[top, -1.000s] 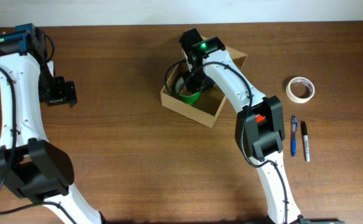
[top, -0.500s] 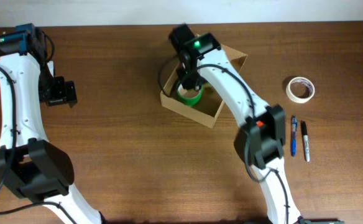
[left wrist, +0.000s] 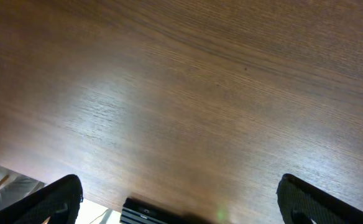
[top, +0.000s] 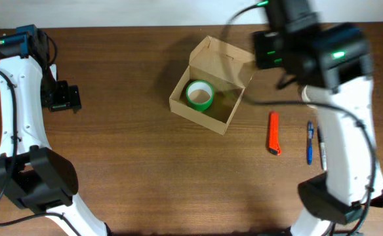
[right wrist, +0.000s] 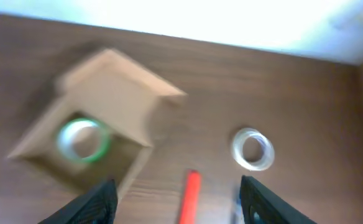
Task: Pack container
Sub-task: 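Open the right gripper and lift away from the box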
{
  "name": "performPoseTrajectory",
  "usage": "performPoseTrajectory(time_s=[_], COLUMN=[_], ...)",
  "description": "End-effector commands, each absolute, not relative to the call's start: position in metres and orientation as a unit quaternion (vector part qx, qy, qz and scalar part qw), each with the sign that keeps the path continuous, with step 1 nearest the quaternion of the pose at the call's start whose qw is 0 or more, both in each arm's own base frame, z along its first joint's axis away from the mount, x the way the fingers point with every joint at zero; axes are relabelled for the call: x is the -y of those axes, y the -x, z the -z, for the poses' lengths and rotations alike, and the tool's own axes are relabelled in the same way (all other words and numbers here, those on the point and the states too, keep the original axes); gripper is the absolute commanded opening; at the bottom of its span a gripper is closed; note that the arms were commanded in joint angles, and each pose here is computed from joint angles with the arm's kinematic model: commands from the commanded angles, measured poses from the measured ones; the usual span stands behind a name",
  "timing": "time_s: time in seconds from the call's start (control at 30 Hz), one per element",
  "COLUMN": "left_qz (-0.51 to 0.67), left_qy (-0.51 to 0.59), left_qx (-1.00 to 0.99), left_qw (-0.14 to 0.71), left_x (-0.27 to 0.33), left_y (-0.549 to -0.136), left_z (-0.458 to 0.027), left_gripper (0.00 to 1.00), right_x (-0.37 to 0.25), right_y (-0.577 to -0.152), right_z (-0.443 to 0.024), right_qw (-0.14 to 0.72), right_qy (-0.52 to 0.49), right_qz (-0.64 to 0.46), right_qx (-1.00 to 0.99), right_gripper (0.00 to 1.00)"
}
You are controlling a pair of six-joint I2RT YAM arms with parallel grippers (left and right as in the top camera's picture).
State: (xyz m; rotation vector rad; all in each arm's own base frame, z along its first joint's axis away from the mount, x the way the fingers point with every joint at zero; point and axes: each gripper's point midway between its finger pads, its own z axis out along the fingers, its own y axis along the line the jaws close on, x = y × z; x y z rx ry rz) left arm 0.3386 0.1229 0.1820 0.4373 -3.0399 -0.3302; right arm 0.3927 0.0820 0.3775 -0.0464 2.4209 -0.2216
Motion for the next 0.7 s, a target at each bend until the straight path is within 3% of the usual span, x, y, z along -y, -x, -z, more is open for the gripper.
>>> performPoseTrajectory(time_s=[0.0,0.2,0.4,0.67], left_qz=[0.112,0.112,0.112,0.112], left_qy=[-0.137,-0.137,-0.137,-0.137], left_qx=[0.984,0.984,0.984,0.984], left_qw=[0.028,0.029,0.028,0.028], left_x=[-0.127,-0.127,-0.127,-0.127], left_y=[-0.336,-0.336,-0.336,-0.336], left_z=[-0.183,-0.183,-0.183,-0.183], left_gripper=[1.0,1.0,1.0,1.0], right_x=[0.001,0.1,0.151,0.161], right_y=[-0.397,-0.394,-0.395,-0.394], right_z=[-0.361,-0.297,-0.214,-0.106], right_qw=[0.307,0.204,0.123,0.06], right_qy=[-0.112,-0.267,-0.385,-0.434], right_qz=[0.126,0.083,0.035,0.037], right_qx=[-0.937,-0.938,-0.914,-0.898], right_gripper=[0.68,0.77,0.81,0.68])
